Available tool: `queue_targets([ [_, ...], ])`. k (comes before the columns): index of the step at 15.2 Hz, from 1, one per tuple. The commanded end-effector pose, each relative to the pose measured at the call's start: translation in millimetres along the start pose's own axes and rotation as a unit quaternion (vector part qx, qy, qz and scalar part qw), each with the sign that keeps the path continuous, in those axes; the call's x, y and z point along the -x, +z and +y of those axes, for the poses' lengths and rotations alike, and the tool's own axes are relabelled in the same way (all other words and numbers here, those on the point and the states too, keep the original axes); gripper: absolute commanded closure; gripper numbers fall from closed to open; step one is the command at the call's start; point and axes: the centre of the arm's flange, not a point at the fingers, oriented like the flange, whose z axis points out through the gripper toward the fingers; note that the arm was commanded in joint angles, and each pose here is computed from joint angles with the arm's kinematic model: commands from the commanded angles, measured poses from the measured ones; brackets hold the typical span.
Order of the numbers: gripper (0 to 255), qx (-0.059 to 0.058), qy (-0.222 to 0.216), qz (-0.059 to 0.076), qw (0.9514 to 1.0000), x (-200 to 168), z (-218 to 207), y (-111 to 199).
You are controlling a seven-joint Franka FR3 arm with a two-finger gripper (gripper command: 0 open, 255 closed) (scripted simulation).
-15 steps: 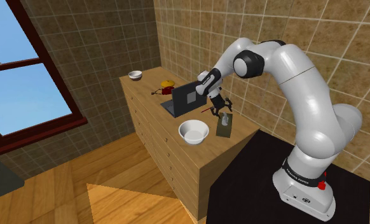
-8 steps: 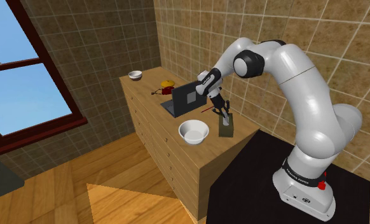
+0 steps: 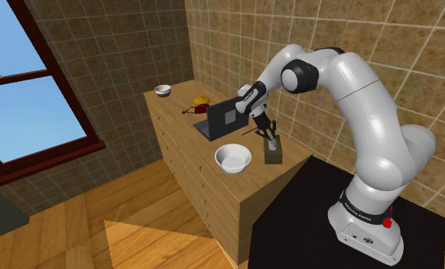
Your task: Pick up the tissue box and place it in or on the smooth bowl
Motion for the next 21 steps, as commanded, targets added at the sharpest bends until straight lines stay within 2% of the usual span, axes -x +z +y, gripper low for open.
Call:
queue_targets([
  [1, 255, 0.001, -0.001, -0.002, 1.0, 3, 2, -4],
  [21, 255, 0.001, -0.001, -0.002, 1.0, 49, 48, -88],
])
